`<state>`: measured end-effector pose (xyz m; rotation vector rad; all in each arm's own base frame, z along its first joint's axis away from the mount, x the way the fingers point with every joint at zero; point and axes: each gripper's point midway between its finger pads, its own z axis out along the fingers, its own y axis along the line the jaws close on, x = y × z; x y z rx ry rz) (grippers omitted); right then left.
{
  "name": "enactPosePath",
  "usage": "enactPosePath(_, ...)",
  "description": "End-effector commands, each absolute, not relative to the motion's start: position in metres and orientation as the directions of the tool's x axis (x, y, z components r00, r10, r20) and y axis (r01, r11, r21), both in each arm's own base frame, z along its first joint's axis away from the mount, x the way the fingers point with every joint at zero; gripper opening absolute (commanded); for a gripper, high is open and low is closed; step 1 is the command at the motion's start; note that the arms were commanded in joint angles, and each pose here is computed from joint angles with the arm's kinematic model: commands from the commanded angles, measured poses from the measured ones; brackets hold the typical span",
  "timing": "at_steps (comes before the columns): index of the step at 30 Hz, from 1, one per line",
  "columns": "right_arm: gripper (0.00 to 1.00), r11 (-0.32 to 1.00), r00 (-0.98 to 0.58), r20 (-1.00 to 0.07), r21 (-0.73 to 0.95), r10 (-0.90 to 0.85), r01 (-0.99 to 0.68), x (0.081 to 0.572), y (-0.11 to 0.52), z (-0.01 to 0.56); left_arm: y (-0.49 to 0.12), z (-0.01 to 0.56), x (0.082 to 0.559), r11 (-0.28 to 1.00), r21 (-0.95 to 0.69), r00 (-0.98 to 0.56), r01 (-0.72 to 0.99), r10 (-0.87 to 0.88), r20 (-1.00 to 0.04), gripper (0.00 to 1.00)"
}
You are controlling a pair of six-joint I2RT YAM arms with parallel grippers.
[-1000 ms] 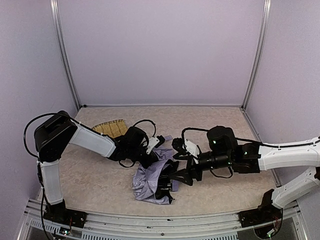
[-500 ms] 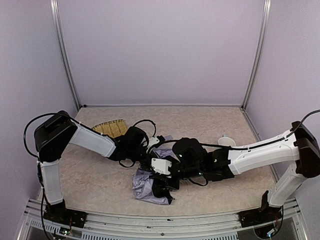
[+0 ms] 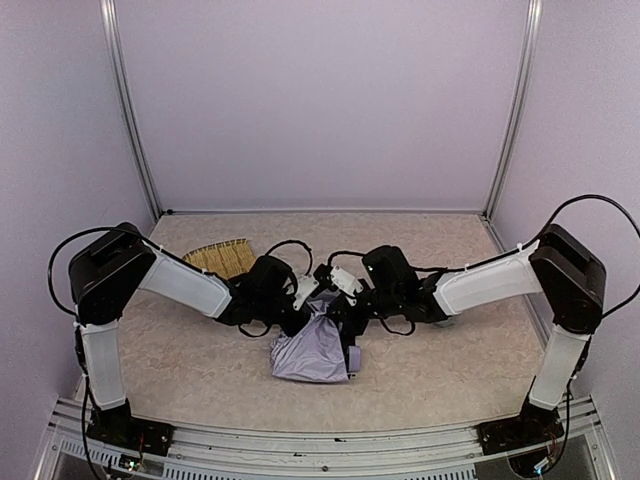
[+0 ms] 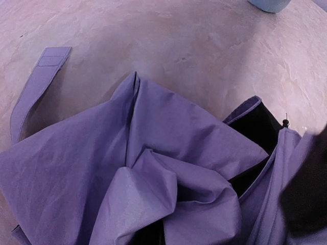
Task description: Put away the umbrella
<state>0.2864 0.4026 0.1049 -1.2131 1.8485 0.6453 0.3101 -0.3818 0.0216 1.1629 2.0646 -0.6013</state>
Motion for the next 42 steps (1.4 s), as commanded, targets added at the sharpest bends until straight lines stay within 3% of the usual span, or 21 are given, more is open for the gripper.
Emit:
enactPosePath(1, 0.00, 0.359, -0.299, -0.805, 0.115, -0.512, -0.926, 0.263, 0.403, 0.059, -0.362, -0.018, 0.287, 0.494, -0.116, -0.440, 0.862, 0.613, -0.657, 0.00)
enactPosePath(4, 0.00, 0.362, -0.340, -0.778, 0.156, -0.529, -0.919, 0.254, 0.395, 0.036, -0.359, -0.013, 0.299, 0.538, -0.122, -0.467, 0.834, 0.569, -0.677, 0.00)
enactPosePath(7, 0.00, 0.380, -0.383, -0.733, 0.183, -0.562, -0.907, 0.252, 0.387, 0.012, -0.356, -0.005, 0.312, 0.576, -0.130, -0.485, 0.807, 0.520, -0.703, 0.06)
enactPosePath(8, 0.00, 0.381, -0.394, -0.718, 0.191, -0.574, -0.904, 0.250, 0.386, 0.005, -0.356, -0.001, 0.317, 0.585, -0.132, -0.485, 0.800, 0.502, -0.716, 0.12)
enactPosePath(13, 0.00, 0.365, -0.427, -0.668, 0.241, -0.609, -0.899, 0.238, 0.380, -0.017, -0.357, 0.050, 0.340, 0.637, -0.108, -0.430, 0.763, 0.377, -0.820, 0.56)
enactPosePath(15, 0.00, 0.366, -0.435, -0.654, 0.250, -0.619, -0.897, 0.234, 0.377, -0.022, -0.355, 0.086, 0.342, 0.643, -0.092, -0.365, 0.760, 0.307, -0.879, 0.68)
enactPosePath(18, 0.00, 0.365, -0.439, -0.638, 0.254, -0.632, -0.896, 0.232, 0.374, -0.025, -0.345, 0.141, 0.335, 0.639, -0.069, -0.249, 0.766, 0.196, -0.949, 0.78)
enactPosePath(22, 0.00, 0.398, -0.469, -0.593, 0.258, -0.654, -0.880, 0.236, 0.368, -0.030, -0.330, 0.193, 0.307, 0.613, -0.032, -0.142, 0.789, 0.131, -0.981, 0.80)
enactPosePath(25, 0.00, 0.418, -0.505, -0.560, 0.288, -0.656, -0.862, 0.240, 0.365, -0.029, -0.331, 0.201, 0.270, 0.563, 0.060, -0.068, 0.825, 0.203, -0.977, 0.74)
enactPosePath(28, 0.00, 0.408, -0.546, -0.531, 0.363, -0.648, -0.838, 0.240, 0.364, -0.024, -0.340, 0.169, 0.217, 0.427, 0.217, 0.034, 0.878, 0.397, -0.917, 0.73)
enactPosePath(32, 0.00, 0.400, -0.562, -0.495, 0.401, -0.662, -0.824, 0.243, 0.360, -0.019, -0.336, 0.105, 0.174, 0.254, 0.338, 0.103, 0.906, 0.643, -0.759, 0.79)
enactPosePath(36, 0.00, 0.366, -0.549, -0.477, 0.425, -0.686, -0.827, 0.243, 0.360, -0.018, -0.336, 0.071, 0.171, 0.164, 0.406, 0.141, 0.899, 0.770, -0.622, 0.82)
enactPosePath(42, 0.00, 0.332, -0.527, -0.455, 0.441, -0.718, -0.834, 0.243, 0.364, -0.025, -0.345, 0.041, 0.181, 0.055, 0.403, 0.184, 0.914, 0.828, -0.530, 0.86)
